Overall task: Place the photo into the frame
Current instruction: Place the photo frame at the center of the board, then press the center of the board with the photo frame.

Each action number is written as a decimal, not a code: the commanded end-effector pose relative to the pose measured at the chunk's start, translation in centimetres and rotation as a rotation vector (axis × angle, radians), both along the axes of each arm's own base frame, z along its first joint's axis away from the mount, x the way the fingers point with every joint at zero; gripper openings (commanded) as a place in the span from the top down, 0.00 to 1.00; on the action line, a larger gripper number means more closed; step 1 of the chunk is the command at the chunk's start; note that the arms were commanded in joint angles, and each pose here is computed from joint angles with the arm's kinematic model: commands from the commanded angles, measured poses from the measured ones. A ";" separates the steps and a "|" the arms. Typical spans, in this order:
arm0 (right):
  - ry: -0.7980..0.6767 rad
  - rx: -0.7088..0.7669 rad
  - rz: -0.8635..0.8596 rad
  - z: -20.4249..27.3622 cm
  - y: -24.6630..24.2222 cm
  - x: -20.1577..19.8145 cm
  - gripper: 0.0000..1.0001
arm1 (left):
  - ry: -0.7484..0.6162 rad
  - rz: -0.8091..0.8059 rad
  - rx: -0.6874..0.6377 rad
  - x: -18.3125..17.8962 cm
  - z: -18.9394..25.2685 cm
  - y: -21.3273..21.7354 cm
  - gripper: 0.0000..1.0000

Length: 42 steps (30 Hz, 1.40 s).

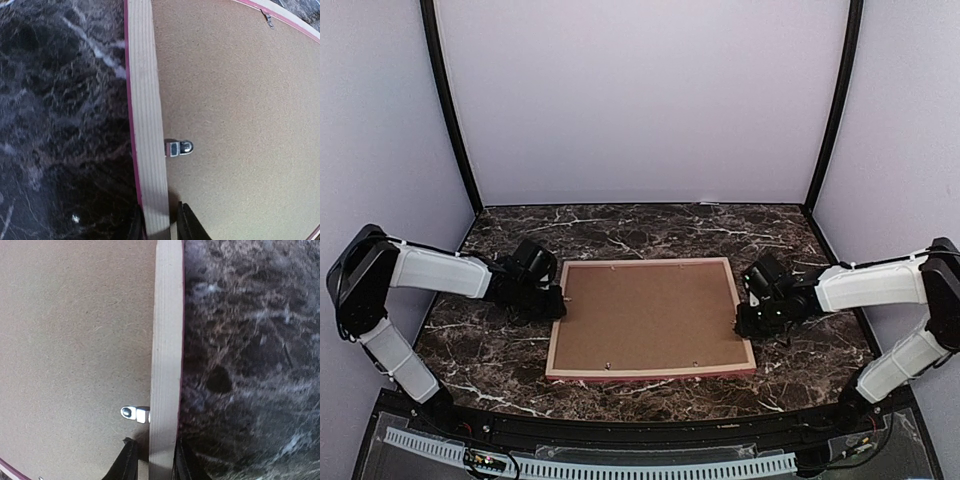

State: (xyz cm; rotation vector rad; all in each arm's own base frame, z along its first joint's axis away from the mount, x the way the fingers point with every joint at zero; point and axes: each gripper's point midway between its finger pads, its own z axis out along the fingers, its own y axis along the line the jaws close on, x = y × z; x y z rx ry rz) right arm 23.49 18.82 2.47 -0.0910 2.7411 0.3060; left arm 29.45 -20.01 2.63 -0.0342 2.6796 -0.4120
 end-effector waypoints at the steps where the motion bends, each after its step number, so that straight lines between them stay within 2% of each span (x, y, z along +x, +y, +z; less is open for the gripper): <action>1: -0.053 -0.038 0.052 0.1 0.8 3.1 0.71 | -0.016 -0.109 -0.047 1.8 1.9 -2.9 0.71; 2: -0.060 -0.046 0.057 0.4 0.8 3.4 0.68 | -0.022 -0.111 -0.045 2.0 2.2 -3.0 0.68; 5: -0.065 -0.049 0.061 0.9 0.8 3.5 0.57 | -0.057 -0.105 -0.018 2.8 3.3 -2.7 0.49; 9: -0.047 -0.027 0.059 0.8 0.5 2.5 0.47 | -0.086 -0.115 0.045 3.1 4.2 -1.8 0.32; 13: -0.009 0.024 0.059 0.4 0.4 0.6 0.42 | -0.112 -0.121 0.111 3.0 5.1 -0.5 0.22; 17: 0.018 0.029 0.040 -0.4 -0.3 -1.0 0.42 | -0.155 -0.136 0.106 2.5 6.6 -0.1 0.18; 21: 0.037 0.030 0.015 -1.2 -1.2 -2.2 0.50 | -0.223 -0.191 0.011 1.4 8.6 -1.4 0.18; 25: 0.028 0.016 -0.006 -1.4 -1.8 -2.3 0.66 | -0.310 -0.291 -0.113 -0.5 10.9 -4.2 0.19; 29: 0.009 -0.010 0.000 -1.1 -1.6 -1.2 0.80 | -0.365 -0.439 -0.146 -3.2 12.0 -8.0 0.20; 34: -0.019 -0.009 0.021 0.4 -0.2 0.8 0.99 | -0.426 -0.615 -0.099 -6.1 11.9 -11.8 0.21; 42: -0.027 0.024 0.090 4.6 1.7 2.4 1.00 | -0.561 -0.866 0.160 -9.5 10.7 -17.1 0.19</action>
